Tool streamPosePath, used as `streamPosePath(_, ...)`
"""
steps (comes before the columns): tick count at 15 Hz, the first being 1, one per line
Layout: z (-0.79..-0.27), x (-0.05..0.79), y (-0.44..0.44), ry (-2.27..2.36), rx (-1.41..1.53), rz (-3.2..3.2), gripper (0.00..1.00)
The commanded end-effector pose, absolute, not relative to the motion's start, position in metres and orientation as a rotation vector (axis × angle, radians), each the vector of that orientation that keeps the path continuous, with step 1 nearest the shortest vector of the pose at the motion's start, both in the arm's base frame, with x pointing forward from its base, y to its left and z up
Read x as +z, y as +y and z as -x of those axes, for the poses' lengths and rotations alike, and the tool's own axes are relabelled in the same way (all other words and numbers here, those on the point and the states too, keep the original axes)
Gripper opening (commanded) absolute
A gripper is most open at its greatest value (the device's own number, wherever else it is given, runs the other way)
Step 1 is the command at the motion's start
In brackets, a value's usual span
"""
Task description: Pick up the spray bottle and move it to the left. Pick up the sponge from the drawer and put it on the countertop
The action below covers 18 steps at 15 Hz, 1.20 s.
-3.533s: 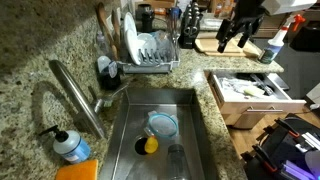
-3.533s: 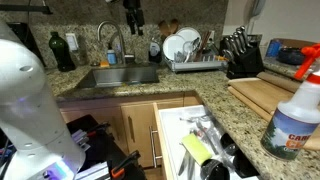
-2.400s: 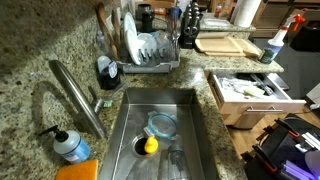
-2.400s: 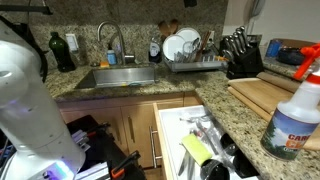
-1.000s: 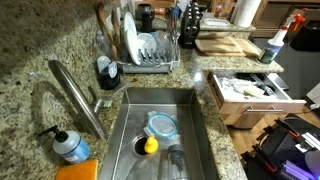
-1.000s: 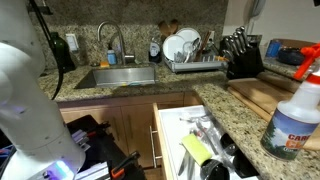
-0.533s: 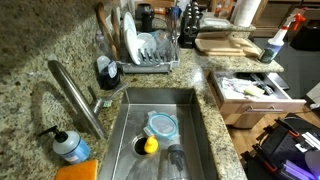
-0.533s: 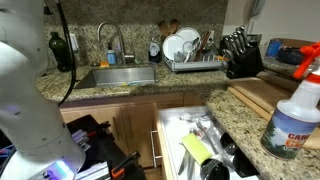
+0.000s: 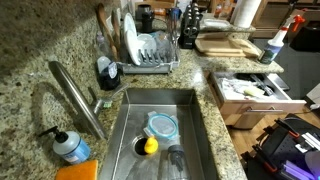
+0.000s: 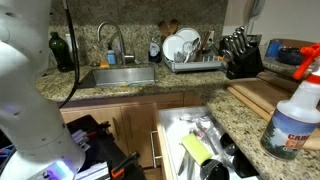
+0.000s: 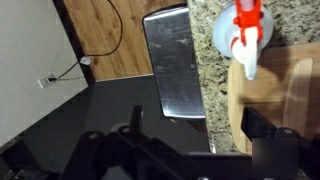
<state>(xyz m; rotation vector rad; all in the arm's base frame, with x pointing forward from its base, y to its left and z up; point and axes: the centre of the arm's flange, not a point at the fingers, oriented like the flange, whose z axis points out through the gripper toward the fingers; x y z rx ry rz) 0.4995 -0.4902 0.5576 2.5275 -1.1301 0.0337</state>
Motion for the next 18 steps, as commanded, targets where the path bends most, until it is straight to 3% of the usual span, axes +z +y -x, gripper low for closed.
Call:
streamPosePath(1,-0.489,0.565,-0.491,-1.024,0.205,-2.686,1.00)
streamPosePath(4,-0.491,0.557,-0.498,-0.953,0.133,-2.801,1.00)
streamPosePath(10,-0.487,0.518,-0.487,-0.893,-0.304,-2.808,1.00)
streamPosePath(18,-0.498,0.498,-0.482,-0.882,-0.331,-2.800,1.00)
